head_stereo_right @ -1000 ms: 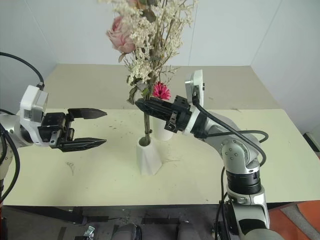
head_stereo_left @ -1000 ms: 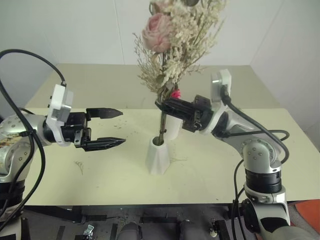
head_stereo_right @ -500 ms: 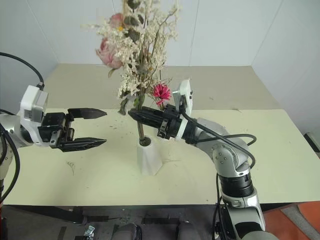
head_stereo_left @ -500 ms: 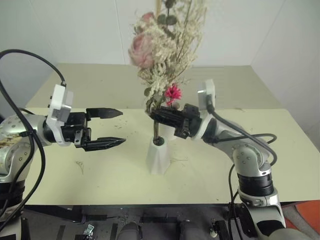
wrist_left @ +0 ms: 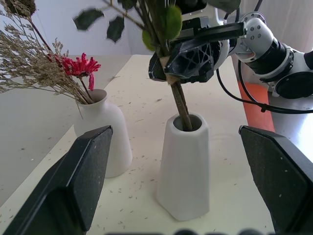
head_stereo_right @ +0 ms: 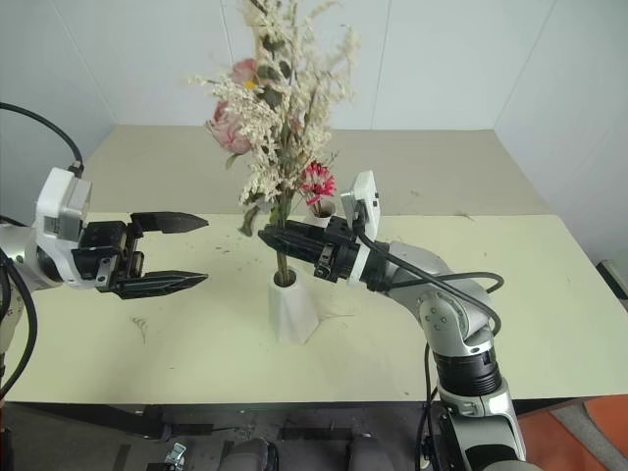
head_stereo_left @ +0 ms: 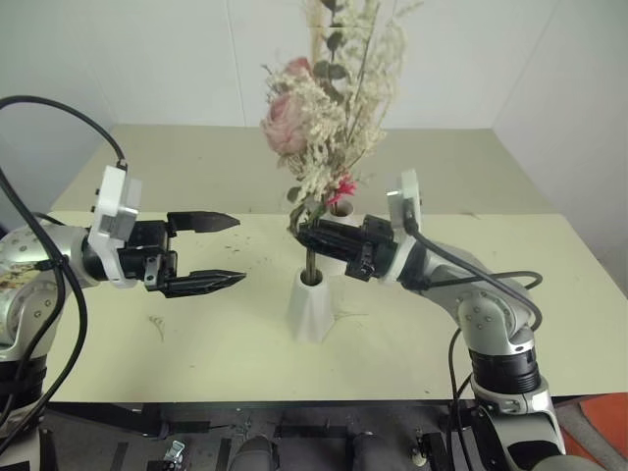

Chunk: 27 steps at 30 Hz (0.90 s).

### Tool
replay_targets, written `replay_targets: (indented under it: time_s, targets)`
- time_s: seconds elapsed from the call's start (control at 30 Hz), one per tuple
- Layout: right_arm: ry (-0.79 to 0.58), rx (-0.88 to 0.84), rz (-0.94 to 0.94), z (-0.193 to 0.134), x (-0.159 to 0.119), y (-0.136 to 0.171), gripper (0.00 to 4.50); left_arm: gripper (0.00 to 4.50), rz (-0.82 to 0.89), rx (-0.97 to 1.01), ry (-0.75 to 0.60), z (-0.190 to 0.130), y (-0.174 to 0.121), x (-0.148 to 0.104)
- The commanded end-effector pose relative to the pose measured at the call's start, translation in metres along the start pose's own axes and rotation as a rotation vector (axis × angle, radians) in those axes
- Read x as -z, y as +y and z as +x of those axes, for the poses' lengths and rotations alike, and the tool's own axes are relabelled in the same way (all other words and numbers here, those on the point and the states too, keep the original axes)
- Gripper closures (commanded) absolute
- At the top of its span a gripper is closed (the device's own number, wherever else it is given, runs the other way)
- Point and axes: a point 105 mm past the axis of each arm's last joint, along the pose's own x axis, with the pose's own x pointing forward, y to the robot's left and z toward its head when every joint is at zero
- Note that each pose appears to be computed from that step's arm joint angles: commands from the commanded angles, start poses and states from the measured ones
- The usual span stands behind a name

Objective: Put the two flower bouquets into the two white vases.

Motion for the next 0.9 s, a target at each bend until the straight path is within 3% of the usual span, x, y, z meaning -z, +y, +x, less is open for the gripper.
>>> replay_targets:
  time_s: [0.03,0.27,0.57,0.9]
  targets:
    - [0.003,-0.033,-0.053,-0.006,-0.005,0.011,2.3,0.0,0.046,-0.001,-0.009,-0.001,0.0,-0.01]
    - [0.094,-0.023,-0.11,-0.037,-0.001,0.013,0.06,0.0,0.048,0.006,-0.011,0.0,0.003,-0.009]
    - [0.248,0.046,-0.187,-0.073,0.005,0.008,0.06,0.0,0.046,0.021,-0.015,0.002,0.002,-0.008]
    - [0.519,0.526,-0.332,-0.196,-0.015,-0.025,0.06,0.0,0.021,-0.034,0.001,-0.009,-0.001,0.005]
